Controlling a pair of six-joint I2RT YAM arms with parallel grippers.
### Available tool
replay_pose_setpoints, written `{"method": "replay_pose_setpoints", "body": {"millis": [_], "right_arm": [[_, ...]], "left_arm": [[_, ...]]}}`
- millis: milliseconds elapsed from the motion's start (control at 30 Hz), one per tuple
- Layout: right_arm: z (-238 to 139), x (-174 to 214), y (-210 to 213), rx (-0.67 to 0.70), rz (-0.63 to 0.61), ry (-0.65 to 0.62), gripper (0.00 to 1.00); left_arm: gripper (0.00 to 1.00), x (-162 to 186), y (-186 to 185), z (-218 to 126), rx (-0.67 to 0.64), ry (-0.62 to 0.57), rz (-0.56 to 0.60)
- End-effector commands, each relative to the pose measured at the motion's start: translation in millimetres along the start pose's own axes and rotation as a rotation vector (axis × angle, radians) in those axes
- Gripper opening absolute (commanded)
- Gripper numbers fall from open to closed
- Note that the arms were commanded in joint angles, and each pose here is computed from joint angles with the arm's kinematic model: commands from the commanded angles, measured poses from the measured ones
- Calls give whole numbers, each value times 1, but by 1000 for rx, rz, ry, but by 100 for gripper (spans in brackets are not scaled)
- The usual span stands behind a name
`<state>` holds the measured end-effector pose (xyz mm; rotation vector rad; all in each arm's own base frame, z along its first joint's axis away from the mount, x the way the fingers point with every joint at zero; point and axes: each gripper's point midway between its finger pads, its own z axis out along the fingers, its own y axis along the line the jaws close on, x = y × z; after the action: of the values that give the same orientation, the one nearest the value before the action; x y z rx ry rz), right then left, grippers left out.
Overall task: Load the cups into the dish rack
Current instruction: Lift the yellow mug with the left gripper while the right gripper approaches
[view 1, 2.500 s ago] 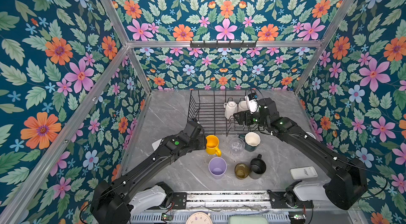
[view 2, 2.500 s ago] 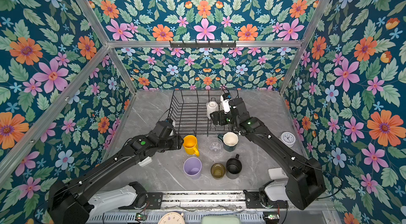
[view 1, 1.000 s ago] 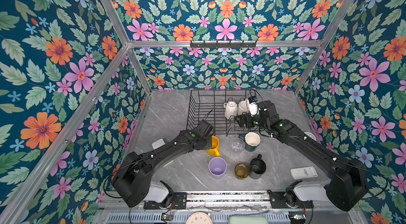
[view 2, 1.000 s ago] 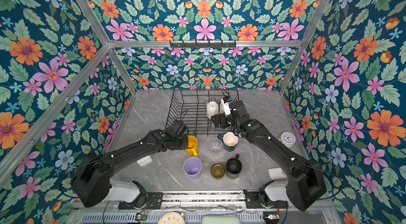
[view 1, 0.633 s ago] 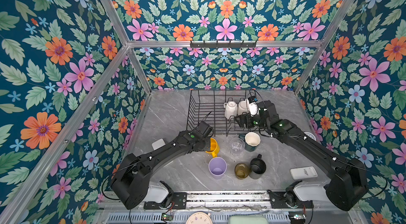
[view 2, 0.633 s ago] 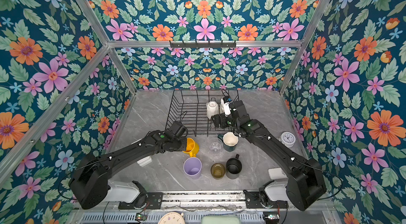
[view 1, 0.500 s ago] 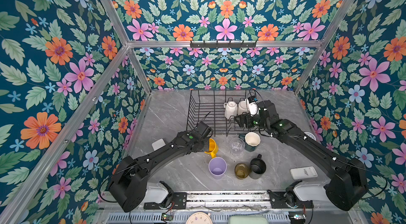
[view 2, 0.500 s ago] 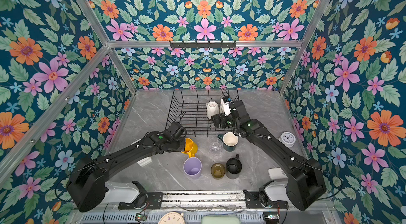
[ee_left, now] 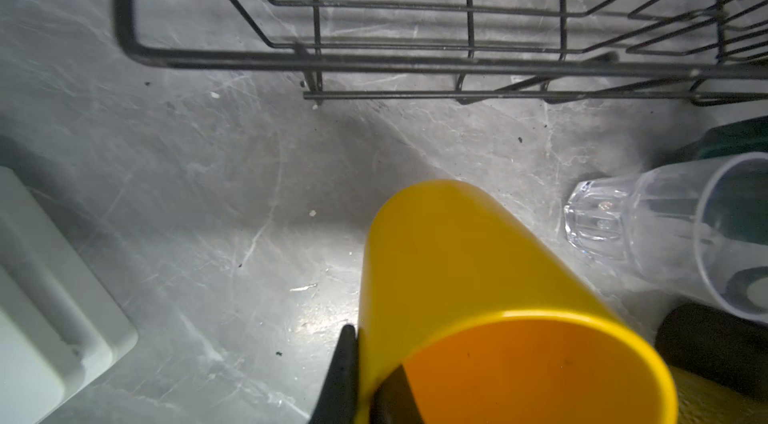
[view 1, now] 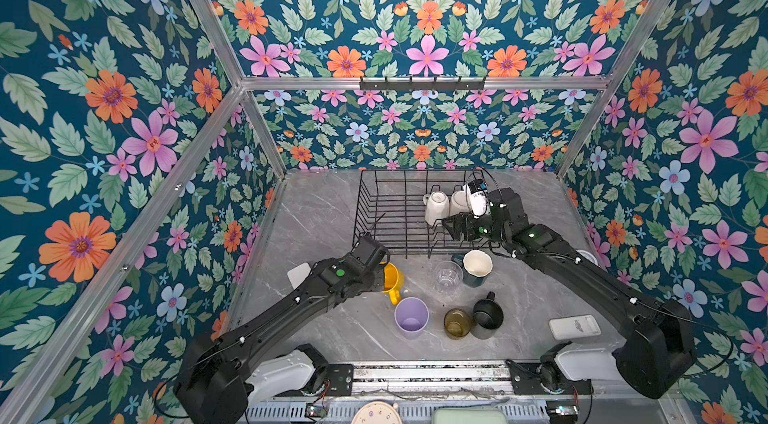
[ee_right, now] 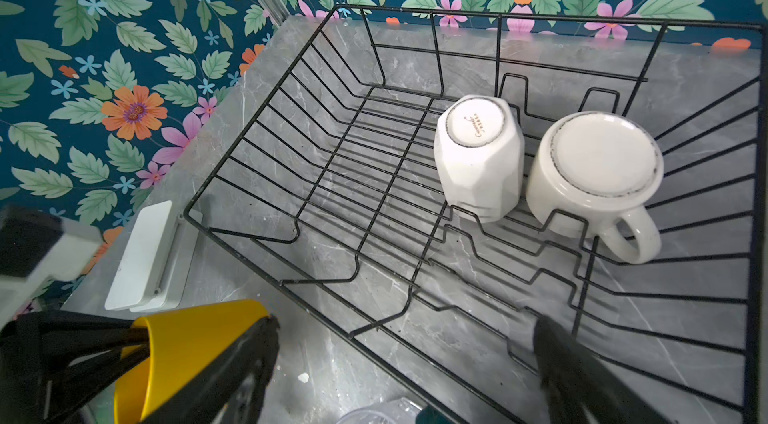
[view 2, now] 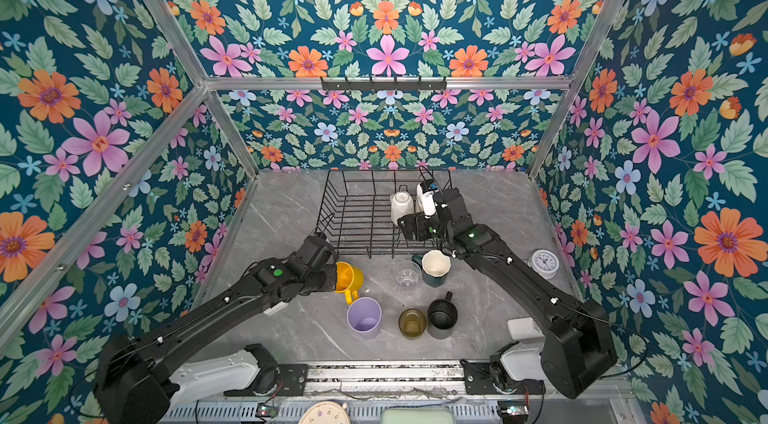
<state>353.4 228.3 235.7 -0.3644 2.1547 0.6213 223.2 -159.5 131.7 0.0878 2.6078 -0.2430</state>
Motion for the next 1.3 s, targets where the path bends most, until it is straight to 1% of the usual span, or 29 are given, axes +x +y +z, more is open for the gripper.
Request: {"method": "replay_pose_setpoints", "body": {"millis": [0, 167, 300, 367, 467, 633, 733, 833, 1000, 1100, 1200, 1267], "right_arm": [[-2, -7, 9, -42, 11, -18, 95], [-11, -20, 29, -150, 39, -49, 95], [-22, -31, 42, -234, 58, -80, 95], [-25, -34, 47, -280, 68, -85, 95], [-30, -36, 60, -383, 86, -82, 95], [-33, -36, 77, -523, 114, -63, 95], [-36, -36, 86, -599, 122, -54, 95], [-40, -38, 92, -657, 130, -57, 95], [-45, -38, 98, -715, 135, -66, 96], [-45, -36, 100, -734, 141, -63, 96], [-48, -36, 102, -758, 141, -66, 97], [-50, -36, 104, -779, 137, -68, 99]], "left_arm": [[0, -13, 16, -19, -57, -89, 10], [0, -32, 24, -54, -43, -222, 13], [0, -45, 26, -80, -8, -331, 7], [0, -53, 22, -92, 37, -390, 2], [0, -65, 6, -109, 156, -493, 6], [0, -84, -23, -133, 332, -628, 48], [0, -93, -42, -140, 422, -659, 75], [0, -98, -59, -140, 507, -655, 98], [0, -106, -74, -139, 609, -644, 109], [0, -110, -80, -144, 733, -652, 99], [0, -116, -77, -145, 873, -652, 55], [0, -119, -75, -147, 951, -654, 34]]}}
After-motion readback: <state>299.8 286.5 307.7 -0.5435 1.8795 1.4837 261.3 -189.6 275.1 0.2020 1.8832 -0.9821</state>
